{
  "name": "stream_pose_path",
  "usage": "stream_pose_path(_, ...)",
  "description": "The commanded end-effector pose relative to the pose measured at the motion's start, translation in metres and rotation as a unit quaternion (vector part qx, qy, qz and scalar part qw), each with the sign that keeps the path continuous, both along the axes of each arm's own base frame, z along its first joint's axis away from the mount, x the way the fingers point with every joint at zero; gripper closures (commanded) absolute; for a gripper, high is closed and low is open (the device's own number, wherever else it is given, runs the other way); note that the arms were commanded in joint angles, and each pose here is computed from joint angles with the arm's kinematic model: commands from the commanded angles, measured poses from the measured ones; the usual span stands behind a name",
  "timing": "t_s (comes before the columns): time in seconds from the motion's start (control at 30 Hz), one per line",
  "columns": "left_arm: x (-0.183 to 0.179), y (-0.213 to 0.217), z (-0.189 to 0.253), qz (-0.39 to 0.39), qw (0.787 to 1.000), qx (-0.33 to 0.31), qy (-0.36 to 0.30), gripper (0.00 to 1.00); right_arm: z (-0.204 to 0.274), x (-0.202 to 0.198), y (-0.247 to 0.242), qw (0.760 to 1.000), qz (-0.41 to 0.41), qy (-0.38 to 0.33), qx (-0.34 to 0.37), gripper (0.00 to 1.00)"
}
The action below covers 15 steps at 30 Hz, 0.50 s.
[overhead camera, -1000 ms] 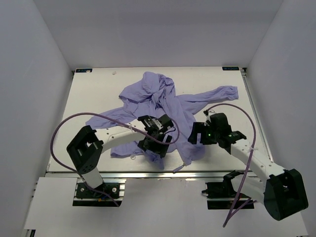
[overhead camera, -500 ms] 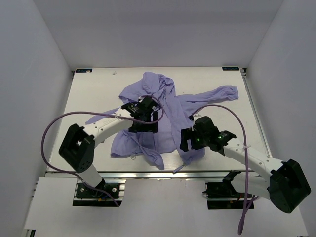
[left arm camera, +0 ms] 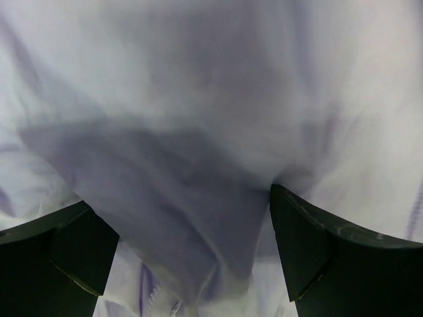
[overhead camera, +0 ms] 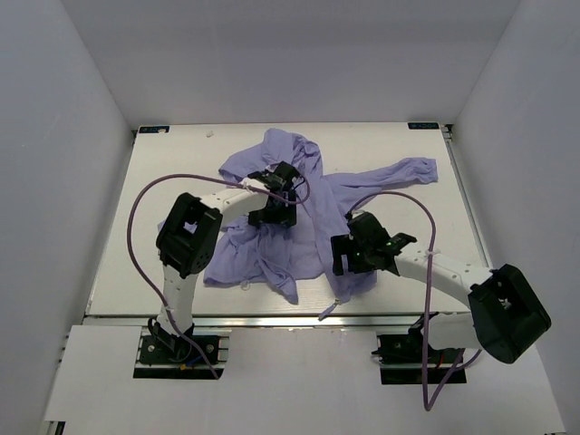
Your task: Zip up the jacket
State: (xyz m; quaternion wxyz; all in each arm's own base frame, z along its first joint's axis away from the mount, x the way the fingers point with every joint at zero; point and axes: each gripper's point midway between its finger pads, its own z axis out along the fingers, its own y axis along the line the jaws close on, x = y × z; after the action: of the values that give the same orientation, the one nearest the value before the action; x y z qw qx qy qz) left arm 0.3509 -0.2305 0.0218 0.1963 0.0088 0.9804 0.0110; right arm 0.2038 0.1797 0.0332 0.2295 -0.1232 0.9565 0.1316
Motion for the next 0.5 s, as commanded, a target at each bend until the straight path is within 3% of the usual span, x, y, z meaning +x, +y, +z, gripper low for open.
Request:
stream_pose_path(0.0, 0.040, -0.017, 0.035, -0.014, 0.998, -0.016, -0.060, 0.03, 0.014, 0.024, 0.005, 0.999, -0.022, -0.038, 0.001, 0.11)
stream_pose_path(0.47, 0.041, -0.003, 0.058, -0.006, 0.997, 0.017, -0.069, 0.02, 0.023, 0.023, 0.006, 0.999, -0.018, -0.049, 0.011, 0.11)
